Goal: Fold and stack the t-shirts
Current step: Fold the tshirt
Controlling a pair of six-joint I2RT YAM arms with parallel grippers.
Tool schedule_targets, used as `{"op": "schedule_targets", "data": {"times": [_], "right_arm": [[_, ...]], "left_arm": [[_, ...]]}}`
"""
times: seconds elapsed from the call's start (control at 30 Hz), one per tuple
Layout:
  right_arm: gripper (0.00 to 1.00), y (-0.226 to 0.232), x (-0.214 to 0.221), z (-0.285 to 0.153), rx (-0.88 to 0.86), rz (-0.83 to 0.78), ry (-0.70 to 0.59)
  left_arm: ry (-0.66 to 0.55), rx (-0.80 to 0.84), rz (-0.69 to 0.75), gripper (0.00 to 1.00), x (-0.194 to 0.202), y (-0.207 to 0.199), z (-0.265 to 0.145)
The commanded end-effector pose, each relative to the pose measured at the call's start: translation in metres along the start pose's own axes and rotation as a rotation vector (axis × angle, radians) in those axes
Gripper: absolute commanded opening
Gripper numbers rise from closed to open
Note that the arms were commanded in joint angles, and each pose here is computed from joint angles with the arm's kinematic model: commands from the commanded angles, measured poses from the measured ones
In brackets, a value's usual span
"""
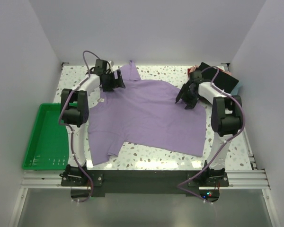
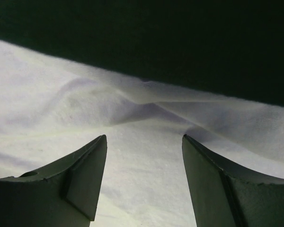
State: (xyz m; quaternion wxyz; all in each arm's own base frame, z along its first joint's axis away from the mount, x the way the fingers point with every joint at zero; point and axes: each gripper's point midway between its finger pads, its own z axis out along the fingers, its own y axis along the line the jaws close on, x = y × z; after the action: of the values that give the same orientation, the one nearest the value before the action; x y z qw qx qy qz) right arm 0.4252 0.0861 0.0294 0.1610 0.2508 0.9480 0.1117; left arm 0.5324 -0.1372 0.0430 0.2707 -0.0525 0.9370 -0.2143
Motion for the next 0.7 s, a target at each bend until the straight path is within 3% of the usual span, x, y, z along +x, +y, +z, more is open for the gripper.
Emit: {"op": "schedule_targets", "data": {"times": [0.0, 0.23, 0.47, 0.67], "right_arm": [[0.67, 0.013, -0.011, -0.018, -0.048, -0.050, -0.013], [0.67, 0.027, -0.010, -0.066, -0.146, -0.121, -0.074], [0.67, 0.025, 0.023, -0.080, -0.198, -0.139, -0.039], [0.67, 0.018, 0.049, -0.072, -0.212, -0.128, 0.004]], "left_arm": [[-0.090, 0.020, 0.080, 0.93, -0.032, -0.029, -0.023], [-0.204, -0.043, 0.082, 0.95, -0.046, -0.042, -0.095], [-0.025, -0.111, 0.018, 0.94, 0.040, -0.010, -0.099], [0.024, -0.125, -0.027, 0.94, 0.092, 0.008, -0.099]]}}
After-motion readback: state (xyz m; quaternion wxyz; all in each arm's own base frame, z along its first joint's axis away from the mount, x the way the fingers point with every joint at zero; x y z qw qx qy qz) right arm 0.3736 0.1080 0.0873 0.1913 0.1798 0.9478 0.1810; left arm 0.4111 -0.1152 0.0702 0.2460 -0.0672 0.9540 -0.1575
